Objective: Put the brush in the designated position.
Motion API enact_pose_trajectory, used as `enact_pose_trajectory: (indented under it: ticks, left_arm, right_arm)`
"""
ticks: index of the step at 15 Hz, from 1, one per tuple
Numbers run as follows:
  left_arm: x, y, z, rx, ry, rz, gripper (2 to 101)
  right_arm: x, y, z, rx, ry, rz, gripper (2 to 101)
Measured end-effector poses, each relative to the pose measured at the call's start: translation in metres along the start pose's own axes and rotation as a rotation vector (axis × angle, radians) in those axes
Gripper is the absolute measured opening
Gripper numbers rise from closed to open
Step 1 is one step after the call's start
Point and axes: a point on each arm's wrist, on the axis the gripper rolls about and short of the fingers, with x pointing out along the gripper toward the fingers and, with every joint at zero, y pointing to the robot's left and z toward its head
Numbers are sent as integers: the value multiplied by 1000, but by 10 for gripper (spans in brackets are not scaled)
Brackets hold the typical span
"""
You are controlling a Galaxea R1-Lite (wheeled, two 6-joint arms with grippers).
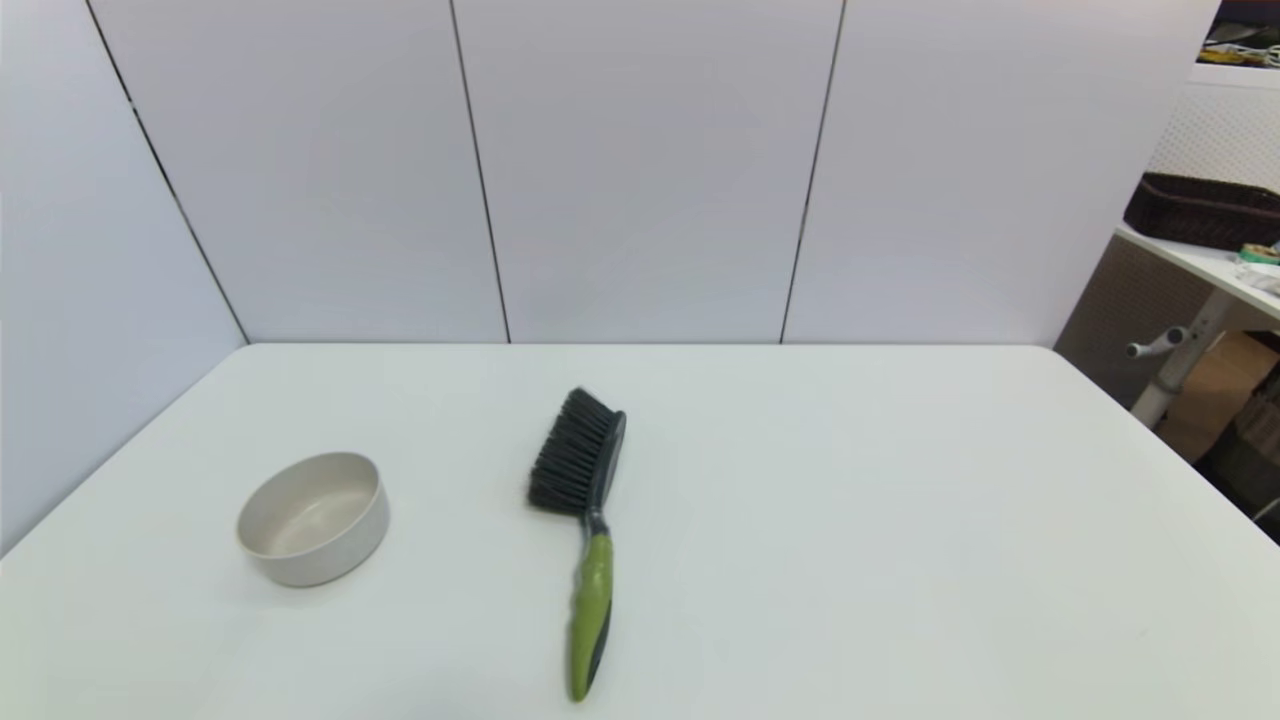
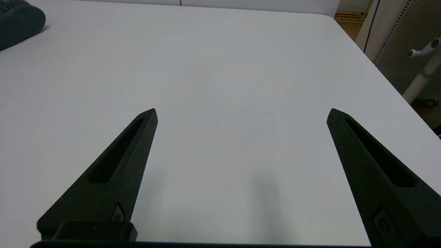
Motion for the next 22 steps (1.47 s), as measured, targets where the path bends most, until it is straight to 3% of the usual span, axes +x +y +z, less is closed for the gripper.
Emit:
enact_pose_trajectory:
  ticks: [15, 19, 22]
  left_arm:
    - [0, 0, 1, -10, 6, 7, 979]
    - [-4, 2, 45, 3, 46, -1, 979]
    - [4, 6, 124, 30, 64, -38, 979]
  right_arm:
    - [0, 0, 0, 0, 0, 0, 973]
    - [0, 0, 0, 0, -1, 0, 973]
    - [0, 0, 0, 0, -1, 0, 973]
